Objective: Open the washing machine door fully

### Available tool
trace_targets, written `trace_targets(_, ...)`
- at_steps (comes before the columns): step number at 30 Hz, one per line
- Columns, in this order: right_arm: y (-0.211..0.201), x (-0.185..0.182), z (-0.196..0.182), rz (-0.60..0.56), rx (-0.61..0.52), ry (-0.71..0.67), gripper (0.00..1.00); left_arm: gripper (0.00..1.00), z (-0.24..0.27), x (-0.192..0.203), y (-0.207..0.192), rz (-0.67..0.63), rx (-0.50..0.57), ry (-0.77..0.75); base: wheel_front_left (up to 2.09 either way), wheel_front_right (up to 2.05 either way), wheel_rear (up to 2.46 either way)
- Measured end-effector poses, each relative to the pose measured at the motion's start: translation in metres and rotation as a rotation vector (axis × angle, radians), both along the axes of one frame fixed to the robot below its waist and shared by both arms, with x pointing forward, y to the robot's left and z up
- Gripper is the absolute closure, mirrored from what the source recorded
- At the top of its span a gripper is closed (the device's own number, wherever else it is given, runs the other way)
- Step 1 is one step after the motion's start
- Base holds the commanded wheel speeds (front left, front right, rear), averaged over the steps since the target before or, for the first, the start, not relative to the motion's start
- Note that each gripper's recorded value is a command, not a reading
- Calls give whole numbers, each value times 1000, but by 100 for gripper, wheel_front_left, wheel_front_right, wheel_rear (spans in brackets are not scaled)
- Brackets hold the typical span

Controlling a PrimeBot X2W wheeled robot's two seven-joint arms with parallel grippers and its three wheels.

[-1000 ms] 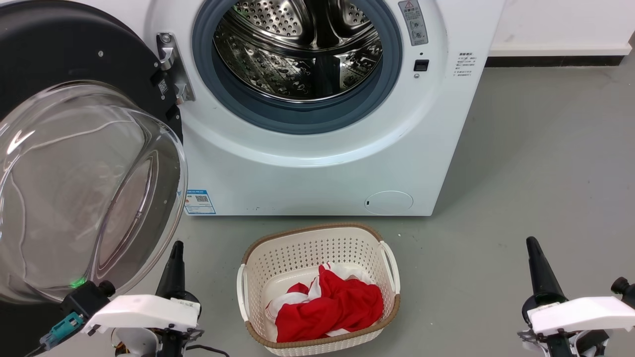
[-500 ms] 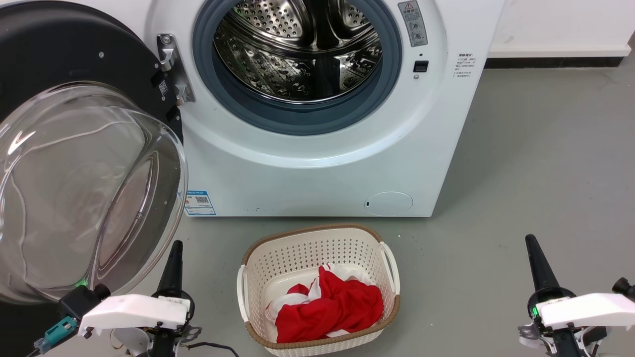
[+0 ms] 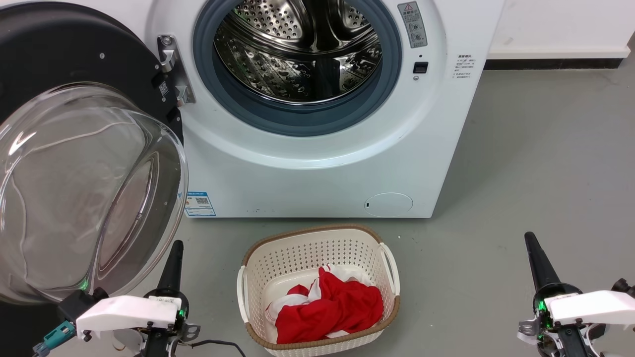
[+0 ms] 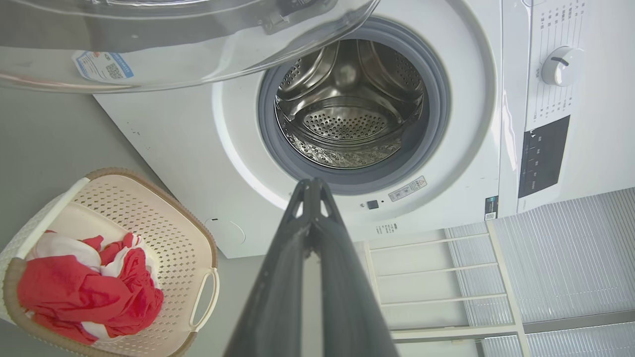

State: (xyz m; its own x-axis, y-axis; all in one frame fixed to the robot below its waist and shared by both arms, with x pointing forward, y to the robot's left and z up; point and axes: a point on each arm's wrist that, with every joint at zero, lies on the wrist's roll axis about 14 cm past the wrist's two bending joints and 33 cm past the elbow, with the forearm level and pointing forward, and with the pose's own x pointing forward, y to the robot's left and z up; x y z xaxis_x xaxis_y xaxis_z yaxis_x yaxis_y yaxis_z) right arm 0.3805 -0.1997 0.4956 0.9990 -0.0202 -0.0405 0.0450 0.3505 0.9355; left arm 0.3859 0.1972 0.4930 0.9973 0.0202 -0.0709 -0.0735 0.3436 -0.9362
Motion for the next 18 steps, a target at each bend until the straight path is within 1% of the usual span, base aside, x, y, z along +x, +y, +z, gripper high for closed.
trace_targets(18, 0, 3, 3, 4, 160, -10, 100, 100, 3, 0, 1, -2, -160, -18, 0, 0, 0)
